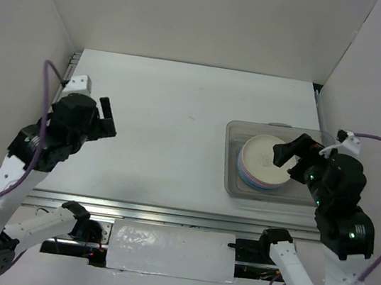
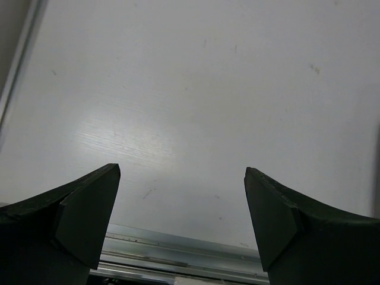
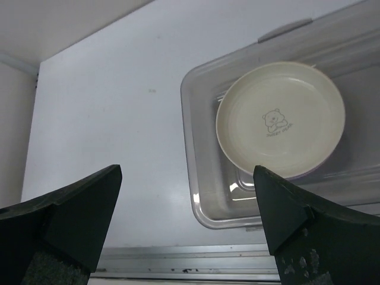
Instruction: Place the plates into the plastic bin on the countertop
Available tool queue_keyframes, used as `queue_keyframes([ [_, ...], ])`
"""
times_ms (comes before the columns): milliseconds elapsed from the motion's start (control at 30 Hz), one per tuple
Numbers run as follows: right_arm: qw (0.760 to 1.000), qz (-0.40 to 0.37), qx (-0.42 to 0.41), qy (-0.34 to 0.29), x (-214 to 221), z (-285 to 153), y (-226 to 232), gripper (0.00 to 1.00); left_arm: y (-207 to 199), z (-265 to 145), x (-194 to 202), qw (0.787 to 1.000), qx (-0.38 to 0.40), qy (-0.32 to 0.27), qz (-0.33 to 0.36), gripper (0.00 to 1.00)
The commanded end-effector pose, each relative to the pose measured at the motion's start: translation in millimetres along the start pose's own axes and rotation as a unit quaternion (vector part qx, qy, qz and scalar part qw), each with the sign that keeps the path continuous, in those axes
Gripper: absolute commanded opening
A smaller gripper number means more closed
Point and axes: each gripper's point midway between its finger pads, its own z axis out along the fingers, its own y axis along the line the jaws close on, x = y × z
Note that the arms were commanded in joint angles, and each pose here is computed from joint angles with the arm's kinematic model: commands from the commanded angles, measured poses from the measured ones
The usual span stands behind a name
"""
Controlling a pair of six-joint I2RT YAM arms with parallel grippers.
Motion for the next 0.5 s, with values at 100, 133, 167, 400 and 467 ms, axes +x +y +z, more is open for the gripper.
queue_keyframes([
  [100, 0.995, -0.089, -0.028, -0.044, -13, -91, -8, 1.00, 56, -58, -16, 0.997, -0.052, -0.057, -0.016, 0.99],
  [133, 0.994, -0.091, -0.036, -0.046, -15, -98, -8, 1.00, 60, -62, -14, 0.997, -0.051, -0.057, -0.020, 0.99],
  [167, 0.994, -0.091, -0.034, -0.043, -13, -105, -13, 1.00, 66, -69, -8, 0.997, -0.051, -0.052, -0.024, 0.99],
  [400, 0.990, -0.080, -0.077, -0.084, -22, -153, -25, 1.00, 81, -92, 15, 0.997, -0.023, -0.051, -0.049, 0.99],
  [467, 0.990, -0.077, -0.075, -0.088, -23, -154, -29, 1.00, 83, -98, 17, 0.996, -0.013, -0.058, -0.063, 0.99],
])
